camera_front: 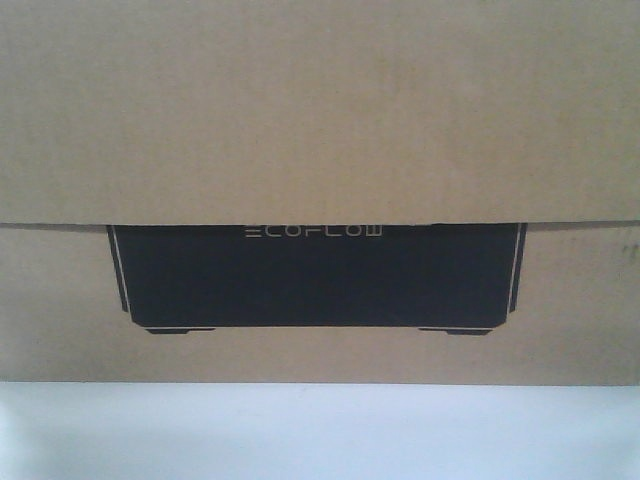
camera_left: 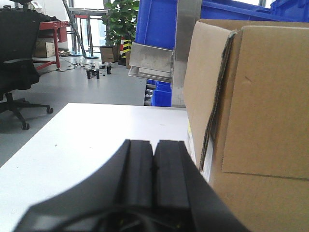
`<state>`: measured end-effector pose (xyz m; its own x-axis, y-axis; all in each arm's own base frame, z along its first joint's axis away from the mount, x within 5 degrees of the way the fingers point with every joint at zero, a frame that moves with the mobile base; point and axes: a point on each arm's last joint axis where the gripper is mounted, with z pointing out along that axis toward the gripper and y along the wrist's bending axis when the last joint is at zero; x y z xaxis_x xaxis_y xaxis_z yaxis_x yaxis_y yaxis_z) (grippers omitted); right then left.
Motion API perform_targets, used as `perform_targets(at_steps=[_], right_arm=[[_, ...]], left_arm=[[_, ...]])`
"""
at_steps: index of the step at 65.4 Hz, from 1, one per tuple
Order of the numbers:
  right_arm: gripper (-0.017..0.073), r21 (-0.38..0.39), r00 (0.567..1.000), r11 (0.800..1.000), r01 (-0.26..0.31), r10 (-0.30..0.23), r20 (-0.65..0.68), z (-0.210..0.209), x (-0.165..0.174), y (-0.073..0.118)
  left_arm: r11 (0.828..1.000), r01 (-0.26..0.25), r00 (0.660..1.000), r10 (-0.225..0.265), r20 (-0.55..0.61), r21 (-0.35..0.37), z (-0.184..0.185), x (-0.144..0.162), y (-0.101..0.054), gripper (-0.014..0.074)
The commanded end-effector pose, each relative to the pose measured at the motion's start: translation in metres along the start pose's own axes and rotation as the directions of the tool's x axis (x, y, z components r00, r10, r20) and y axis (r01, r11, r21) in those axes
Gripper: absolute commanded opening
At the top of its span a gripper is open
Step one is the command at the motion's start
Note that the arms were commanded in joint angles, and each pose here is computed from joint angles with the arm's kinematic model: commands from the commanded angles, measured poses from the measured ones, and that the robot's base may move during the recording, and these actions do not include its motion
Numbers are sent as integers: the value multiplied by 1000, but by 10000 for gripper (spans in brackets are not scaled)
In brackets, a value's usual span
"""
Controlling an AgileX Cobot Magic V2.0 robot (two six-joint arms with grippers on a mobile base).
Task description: Grab box from left shelf to table start
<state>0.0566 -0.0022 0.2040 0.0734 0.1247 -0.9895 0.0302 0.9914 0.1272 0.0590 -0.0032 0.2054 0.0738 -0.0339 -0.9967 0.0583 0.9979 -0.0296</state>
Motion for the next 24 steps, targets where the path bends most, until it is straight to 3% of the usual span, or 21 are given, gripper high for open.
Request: perform_targets(at_steps=[1, 24], right_arm=[[52, -12, 993, 1000, 4, -2, 119, -2, -14, 2], [52, -12, 993, 1000, 4, -2, 119, -2, -14, 2]], left_arm=[[1000, 5, 996, -4, 91, -9, 0, -9, 1, -96], [1000, 5, 996, -4, 91, -9, 0, -9, 1, -96]])
